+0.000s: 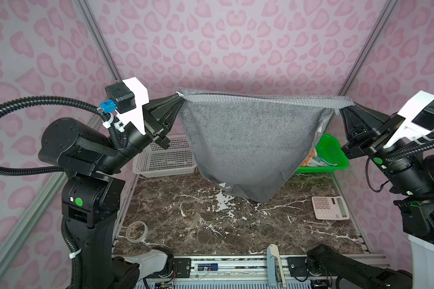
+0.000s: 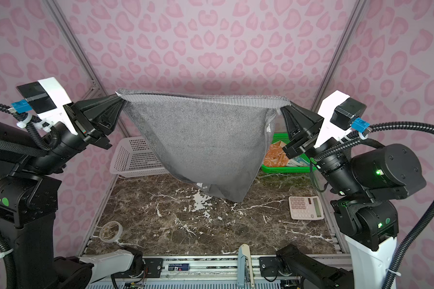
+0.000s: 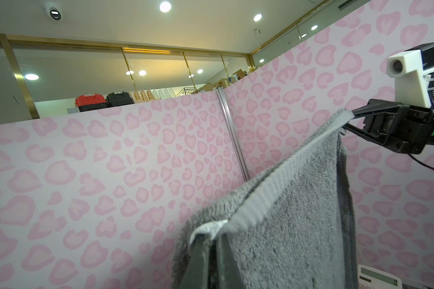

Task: Fold and stack the towels
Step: 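Raise the grey towel high with both grippers and swing it farther from the robot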

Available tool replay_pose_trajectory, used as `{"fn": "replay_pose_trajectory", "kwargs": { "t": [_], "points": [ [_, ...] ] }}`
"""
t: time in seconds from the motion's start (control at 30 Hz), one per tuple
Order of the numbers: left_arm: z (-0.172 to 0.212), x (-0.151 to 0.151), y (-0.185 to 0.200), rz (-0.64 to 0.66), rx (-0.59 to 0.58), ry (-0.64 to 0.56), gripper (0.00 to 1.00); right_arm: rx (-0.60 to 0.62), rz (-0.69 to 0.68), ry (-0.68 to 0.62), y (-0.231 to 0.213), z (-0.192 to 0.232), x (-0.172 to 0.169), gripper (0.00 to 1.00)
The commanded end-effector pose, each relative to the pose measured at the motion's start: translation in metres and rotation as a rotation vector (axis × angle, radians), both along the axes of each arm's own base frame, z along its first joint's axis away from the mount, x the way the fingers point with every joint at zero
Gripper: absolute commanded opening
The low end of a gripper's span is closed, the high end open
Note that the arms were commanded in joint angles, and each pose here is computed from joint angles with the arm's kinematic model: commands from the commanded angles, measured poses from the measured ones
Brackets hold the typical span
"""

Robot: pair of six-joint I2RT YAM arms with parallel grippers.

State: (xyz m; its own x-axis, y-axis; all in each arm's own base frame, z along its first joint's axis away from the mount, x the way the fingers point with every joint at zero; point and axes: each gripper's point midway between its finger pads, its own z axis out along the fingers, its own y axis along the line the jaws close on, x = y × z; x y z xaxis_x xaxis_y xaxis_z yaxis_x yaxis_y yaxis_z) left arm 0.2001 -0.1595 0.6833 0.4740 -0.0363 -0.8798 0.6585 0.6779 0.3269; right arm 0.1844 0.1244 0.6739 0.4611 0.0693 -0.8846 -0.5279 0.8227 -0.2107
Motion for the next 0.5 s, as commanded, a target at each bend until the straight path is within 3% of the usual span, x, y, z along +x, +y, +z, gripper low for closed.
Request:
{"fn": "replay_pose_trajectory", "kwargs": {
  "t": [0.0, 0.1, 0.23, 0.37, 0.47],
  "points": [
    [0.014, 0.023, 0.009, 0.106, -0.029, -0.042, 0.03, 0.006, -0.09, -0.022, -0.008, 0.008, 0.015, 0.0],
    [0.009, 0.067, 0.007, 0.176, -0.022, -0.011, 0.03, -0.034, -0.178, 0.003, -0.006, 0.003, 0.049, 0.0],
    [-0.013, 0.139, -0.003, 0.227, -0.005, 0.069, 0.03, -0.106, -0.307, 0.091, -0.004, -0.025, 0.122, 0.0],
    [-0.045, 0.203, -0.009, 0.274, 0.017, 0.15, 0.03, -0.111, -0.352, 0.204, -0.011, -0.06, 0.193, 0.0],
    [-0.063, 0.229, -0.012, 0.299, 0.036, 0.184, 0.03, -0.103, -0.359, 0.264, -0.014, -0.079, 0.228, 0.0]
  ]
}}
